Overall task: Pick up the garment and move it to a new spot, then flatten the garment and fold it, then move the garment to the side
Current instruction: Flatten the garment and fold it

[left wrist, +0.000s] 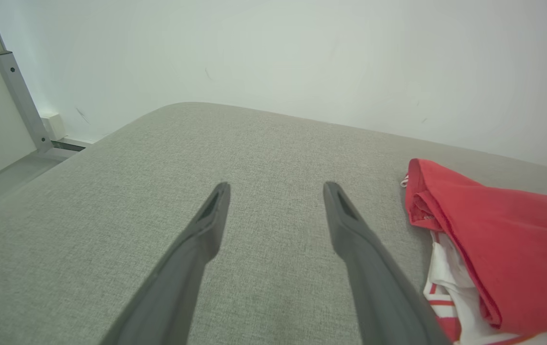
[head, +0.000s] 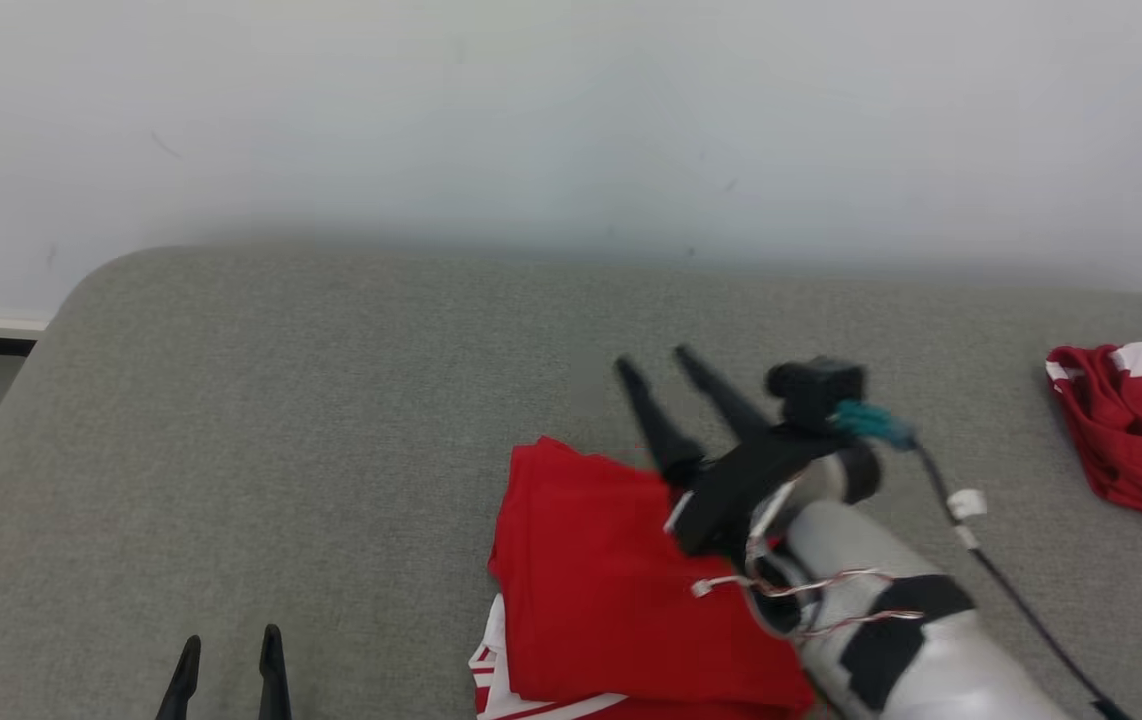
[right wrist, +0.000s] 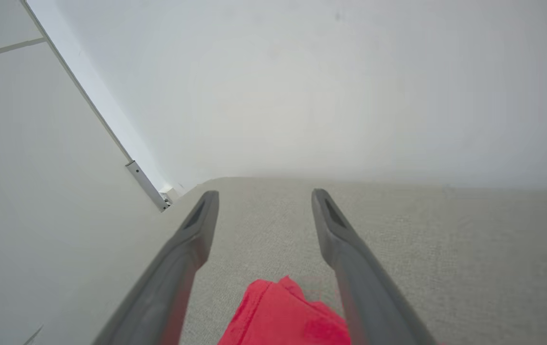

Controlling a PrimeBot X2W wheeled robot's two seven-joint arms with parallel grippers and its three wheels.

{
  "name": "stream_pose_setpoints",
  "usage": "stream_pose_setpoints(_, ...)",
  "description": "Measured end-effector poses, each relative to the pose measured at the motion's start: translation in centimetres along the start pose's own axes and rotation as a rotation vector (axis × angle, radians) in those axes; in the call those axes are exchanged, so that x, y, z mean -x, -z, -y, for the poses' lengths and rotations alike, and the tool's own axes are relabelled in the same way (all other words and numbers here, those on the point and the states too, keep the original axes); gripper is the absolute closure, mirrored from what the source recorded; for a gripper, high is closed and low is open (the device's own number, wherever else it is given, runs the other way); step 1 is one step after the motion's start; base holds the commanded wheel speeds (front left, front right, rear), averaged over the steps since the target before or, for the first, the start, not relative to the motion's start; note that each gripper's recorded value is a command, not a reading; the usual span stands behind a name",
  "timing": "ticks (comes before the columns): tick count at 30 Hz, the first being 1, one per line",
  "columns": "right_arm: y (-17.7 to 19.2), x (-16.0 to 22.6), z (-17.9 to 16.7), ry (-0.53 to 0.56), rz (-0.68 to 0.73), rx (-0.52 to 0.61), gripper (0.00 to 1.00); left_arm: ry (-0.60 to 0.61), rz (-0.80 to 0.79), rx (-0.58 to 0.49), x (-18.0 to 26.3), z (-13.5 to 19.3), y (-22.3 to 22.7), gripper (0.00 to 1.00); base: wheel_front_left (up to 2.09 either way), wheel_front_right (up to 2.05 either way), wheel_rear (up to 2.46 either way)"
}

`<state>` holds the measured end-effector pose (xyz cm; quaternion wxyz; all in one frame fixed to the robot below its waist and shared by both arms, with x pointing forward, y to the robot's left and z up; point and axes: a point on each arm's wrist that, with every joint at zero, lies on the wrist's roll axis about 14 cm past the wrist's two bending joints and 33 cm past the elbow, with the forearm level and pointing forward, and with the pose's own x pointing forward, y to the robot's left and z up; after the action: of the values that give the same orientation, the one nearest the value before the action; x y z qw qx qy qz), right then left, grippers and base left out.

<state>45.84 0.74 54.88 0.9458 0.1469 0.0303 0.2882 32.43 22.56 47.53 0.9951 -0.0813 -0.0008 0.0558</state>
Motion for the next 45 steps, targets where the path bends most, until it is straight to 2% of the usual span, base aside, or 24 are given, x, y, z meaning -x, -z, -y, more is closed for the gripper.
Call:
stream_pose_setpoints(3, -2.3, 1.7, 3.3, 0.067, 0.085, 0.067, 0.0, 0.01, 0.002, -0.001, -0.2, 0.3, -0.1, 0.0, 0.0, 0.0, 0.0)
stream_pose_setpoints(4, -3.0, 3.5, 5.3, 0.121, 0.127, 0.108, 0.0, 0.012, -0.003, -0.003, -0.2, 0.3, 0.1, 0.0, 0.0, 0.0, 0.0)
stream_pose_setpoints(9, -4.5, 8.0, 8.0, 0.229, 0.219, 0.203, 0.0, 0.026, -0.003, -0.009, -0.5, 0.7, 0.1, 0.0, 0.0, 0.0, 0.0)
stream_pose_setpoints(15, -3.6, 12.8, 9.4, 0.335, 0.236, 0.257, 0.0, 0.047, -0.001, -0.018, -1.1, 1.3, 0.0, 0.0, 0.0, 0.0, 0.0)
stream_pose_setpoints(23, -2.4, 17.3, 10.5, 0.455, 0.241, 0.242, 0.0, 0.074, -0.002, -0.028, -1.7, 2.2, 0.0, 0.0, 0.0, 0.0, 0.0)
stream_pose_setpoints(32, 0.3, 19.4, 9.7, 0.491, 0.186, 0.216, 0.0, 0.08, 0.004, -0.032, -1.6, 2.3, -0.2, 0.0, 0.0, 0.0, 0.0)
stream_pose_setpoints(45, 1.7, 19.1, 8.6, 0.46, 0.153, 0.191, 0.0, 0.088, 0.004, -0.053, -1.4, 2.5, -0.2, 0.0, 0.0, 0.0, 0.0)
